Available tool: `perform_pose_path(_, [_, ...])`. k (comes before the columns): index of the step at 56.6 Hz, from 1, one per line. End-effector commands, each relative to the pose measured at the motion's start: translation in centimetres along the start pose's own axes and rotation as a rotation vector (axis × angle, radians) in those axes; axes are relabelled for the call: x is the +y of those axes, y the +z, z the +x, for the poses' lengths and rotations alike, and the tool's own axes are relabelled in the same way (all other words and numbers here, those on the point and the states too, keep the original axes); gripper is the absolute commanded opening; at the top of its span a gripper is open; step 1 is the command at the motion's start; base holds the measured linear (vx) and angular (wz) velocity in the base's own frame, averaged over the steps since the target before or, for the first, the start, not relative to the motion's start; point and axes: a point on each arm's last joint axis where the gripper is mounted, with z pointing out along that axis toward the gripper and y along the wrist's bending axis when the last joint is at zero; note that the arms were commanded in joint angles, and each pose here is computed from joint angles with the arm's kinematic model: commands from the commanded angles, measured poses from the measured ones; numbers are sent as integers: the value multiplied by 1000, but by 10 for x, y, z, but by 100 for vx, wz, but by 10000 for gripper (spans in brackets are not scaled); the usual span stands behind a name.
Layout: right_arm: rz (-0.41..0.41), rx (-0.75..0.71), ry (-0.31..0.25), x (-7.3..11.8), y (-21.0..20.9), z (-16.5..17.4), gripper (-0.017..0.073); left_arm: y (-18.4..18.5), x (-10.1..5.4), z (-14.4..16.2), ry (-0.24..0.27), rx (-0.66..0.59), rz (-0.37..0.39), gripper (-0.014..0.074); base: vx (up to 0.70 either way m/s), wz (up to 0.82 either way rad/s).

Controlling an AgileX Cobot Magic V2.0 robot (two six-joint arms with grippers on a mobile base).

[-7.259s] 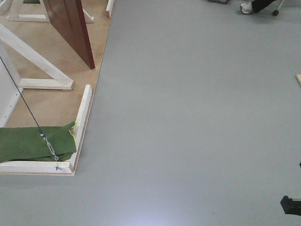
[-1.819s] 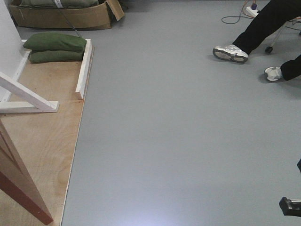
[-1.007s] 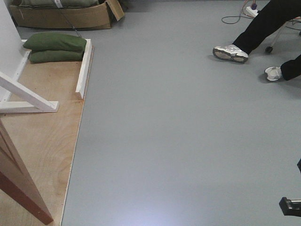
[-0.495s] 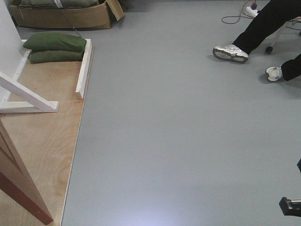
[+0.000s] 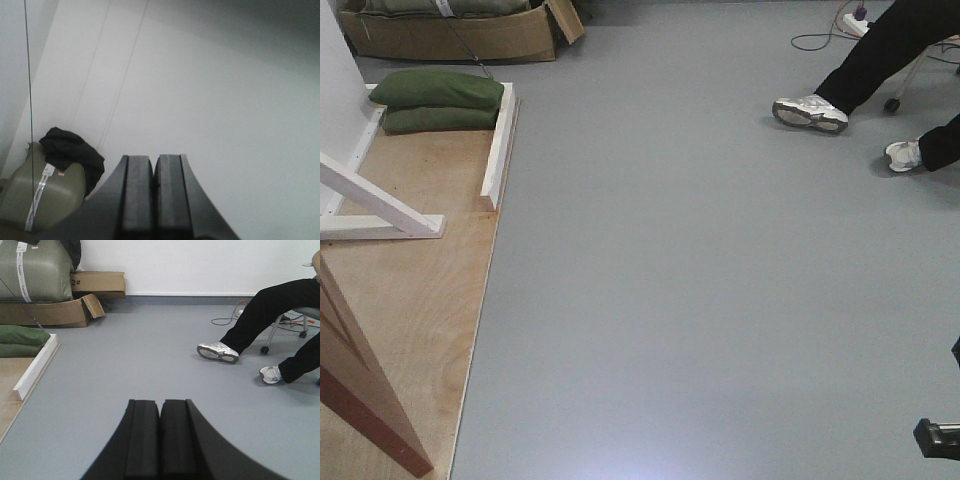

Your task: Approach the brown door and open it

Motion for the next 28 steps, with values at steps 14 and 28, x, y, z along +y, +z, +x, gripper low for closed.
perform_pose_path(14, [8, -90, -11, -1, -1, -6, 0, 41, 18, -51, -145, -432, -309, -4, 0, 0])
perform_pose_path(28, [8, -90, -11, -1, -1, -6, 0, 66, 28, -71, -143, -441, -605, -4, 0, 0])
